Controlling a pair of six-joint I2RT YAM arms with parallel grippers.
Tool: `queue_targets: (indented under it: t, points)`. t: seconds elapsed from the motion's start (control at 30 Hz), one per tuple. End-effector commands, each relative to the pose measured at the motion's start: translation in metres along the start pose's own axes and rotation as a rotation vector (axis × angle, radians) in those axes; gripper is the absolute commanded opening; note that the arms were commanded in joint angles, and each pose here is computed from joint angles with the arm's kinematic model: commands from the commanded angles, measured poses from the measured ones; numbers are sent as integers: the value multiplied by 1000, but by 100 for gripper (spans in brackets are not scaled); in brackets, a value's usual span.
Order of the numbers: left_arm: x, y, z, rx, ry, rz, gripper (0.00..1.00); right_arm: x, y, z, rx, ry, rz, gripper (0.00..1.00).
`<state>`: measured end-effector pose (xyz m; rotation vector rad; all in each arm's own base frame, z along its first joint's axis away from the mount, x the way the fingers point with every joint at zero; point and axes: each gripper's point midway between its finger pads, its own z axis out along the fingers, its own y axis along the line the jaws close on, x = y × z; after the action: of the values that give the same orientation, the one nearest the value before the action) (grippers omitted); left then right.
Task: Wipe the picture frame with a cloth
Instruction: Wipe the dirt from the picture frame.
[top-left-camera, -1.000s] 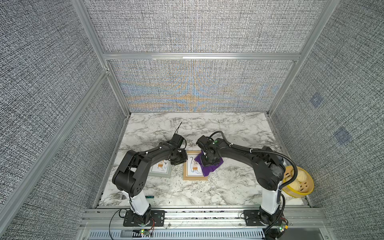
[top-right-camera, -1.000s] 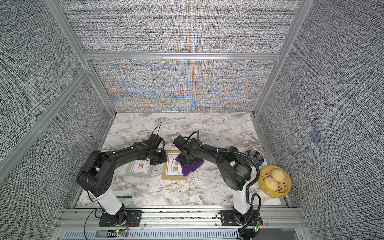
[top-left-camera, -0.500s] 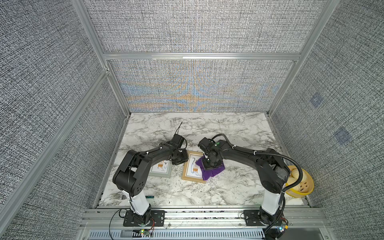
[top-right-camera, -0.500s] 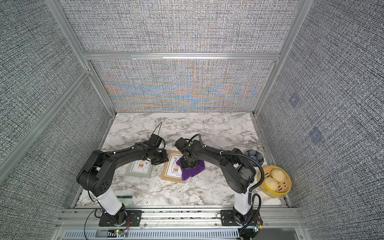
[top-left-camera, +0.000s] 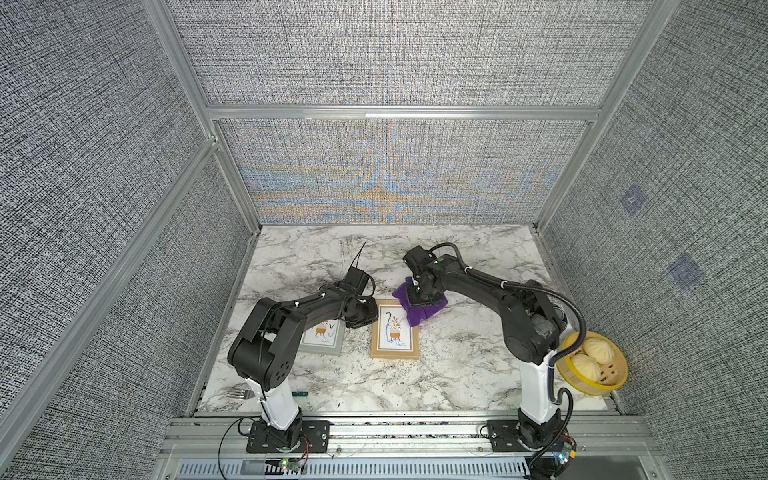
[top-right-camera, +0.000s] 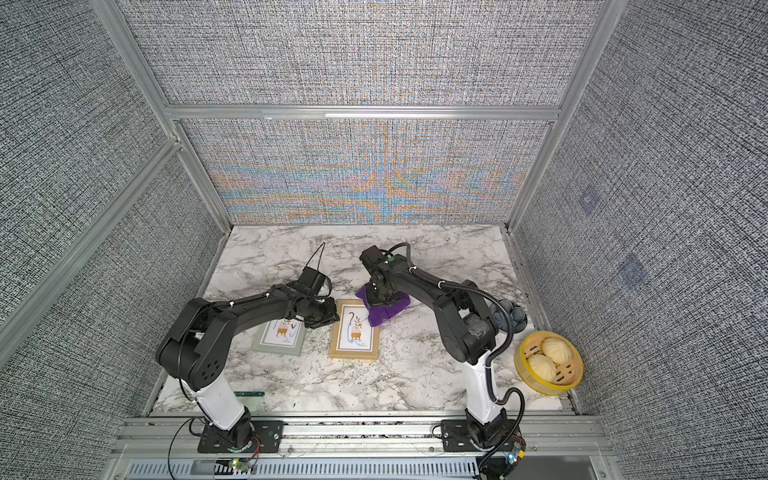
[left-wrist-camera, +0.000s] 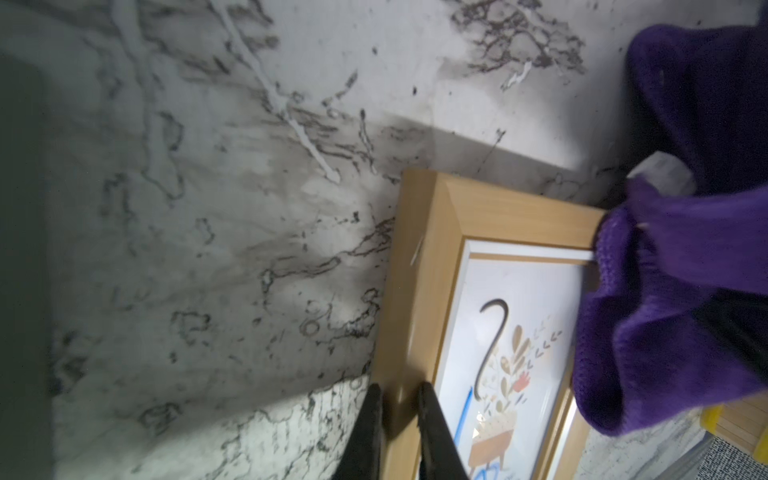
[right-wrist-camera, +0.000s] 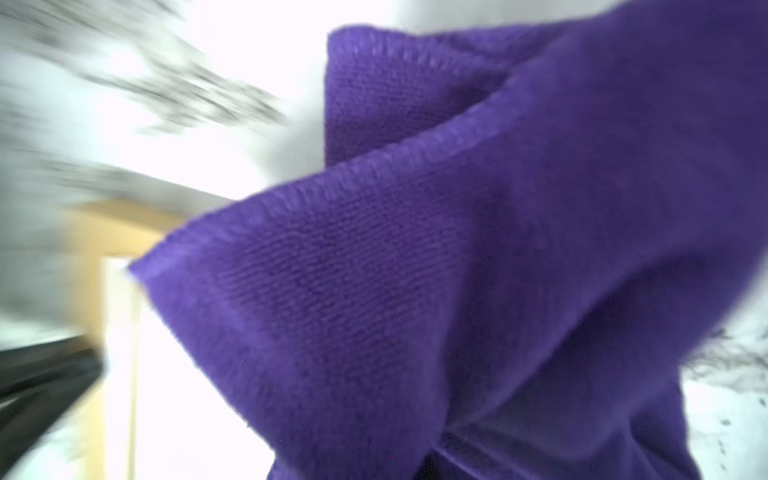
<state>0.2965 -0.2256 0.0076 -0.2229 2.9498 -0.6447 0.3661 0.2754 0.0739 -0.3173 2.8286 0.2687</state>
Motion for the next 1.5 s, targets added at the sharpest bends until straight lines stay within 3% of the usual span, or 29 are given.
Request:
queue_targets:
  t: [0.0,0.27,0.6,0.93,1.13,1.47]
  points:
    - [67,100,14,-423,222,-114,4,-3,27,-28,-139,-74,-43,0]
    - [69,107,15,-450,212,-138,4,95,38,-16,-145,125,-57,0]
    - [74,113,15,-467,232,-114,4,138,9,13,-13,196,-21,0]
    - [78,136,10,-577,291,35,2,69,-7,29,-16,64,90,0]
    - [78,135,11,-580,296,49,1,26,-13,27,-6,-13,110,0]
    - [71,127,9,-565,265,13,0,-34,-17,-22,-34,-188,105,0]
